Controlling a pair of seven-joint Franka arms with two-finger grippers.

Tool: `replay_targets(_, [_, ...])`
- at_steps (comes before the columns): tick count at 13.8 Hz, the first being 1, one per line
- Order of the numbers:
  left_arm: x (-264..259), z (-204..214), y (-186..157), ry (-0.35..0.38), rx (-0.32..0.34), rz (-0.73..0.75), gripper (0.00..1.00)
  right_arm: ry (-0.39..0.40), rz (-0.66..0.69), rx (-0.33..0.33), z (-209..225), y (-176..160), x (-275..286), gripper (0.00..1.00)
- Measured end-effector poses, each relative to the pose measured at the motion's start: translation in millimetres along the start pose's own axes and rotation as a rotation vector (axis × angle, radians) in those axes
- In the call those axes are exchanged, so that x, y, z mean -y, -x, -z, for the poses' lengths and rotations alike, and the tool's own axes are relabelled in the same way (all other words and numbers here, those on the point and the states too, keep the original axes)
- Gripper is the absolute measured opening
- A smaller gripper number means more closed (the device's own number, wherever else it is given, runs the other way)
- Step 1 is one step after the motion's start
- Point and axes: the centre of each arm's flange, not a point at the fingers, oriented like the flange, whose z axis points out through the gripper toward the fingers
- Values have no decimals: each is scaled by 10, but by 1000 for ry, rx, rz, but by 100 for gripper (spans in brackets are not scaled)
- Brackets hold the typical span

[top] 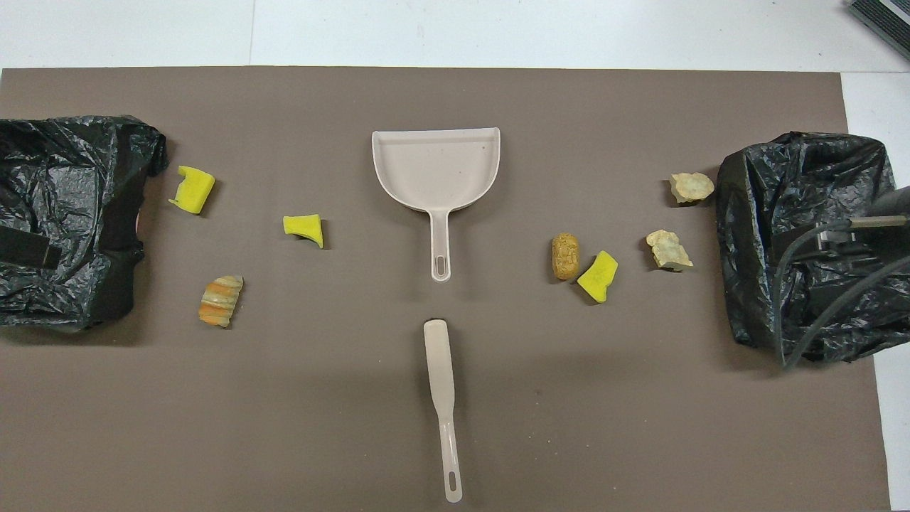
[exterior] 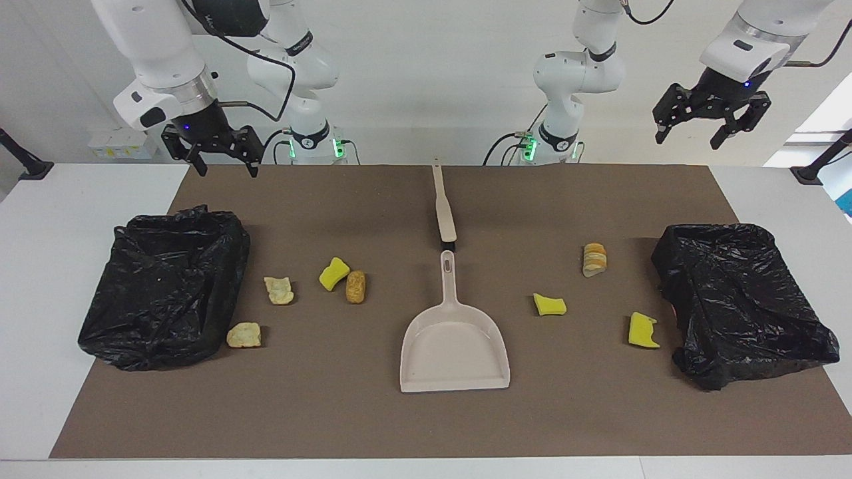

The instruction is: Sweep and dump trash in bin

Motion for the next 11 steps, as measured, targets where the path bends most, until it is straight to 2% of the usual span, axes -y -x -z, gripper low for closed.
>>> replay_targets(11, [-196,0,-21,1,0,-34,100,0,0,0,0,0,0,100])
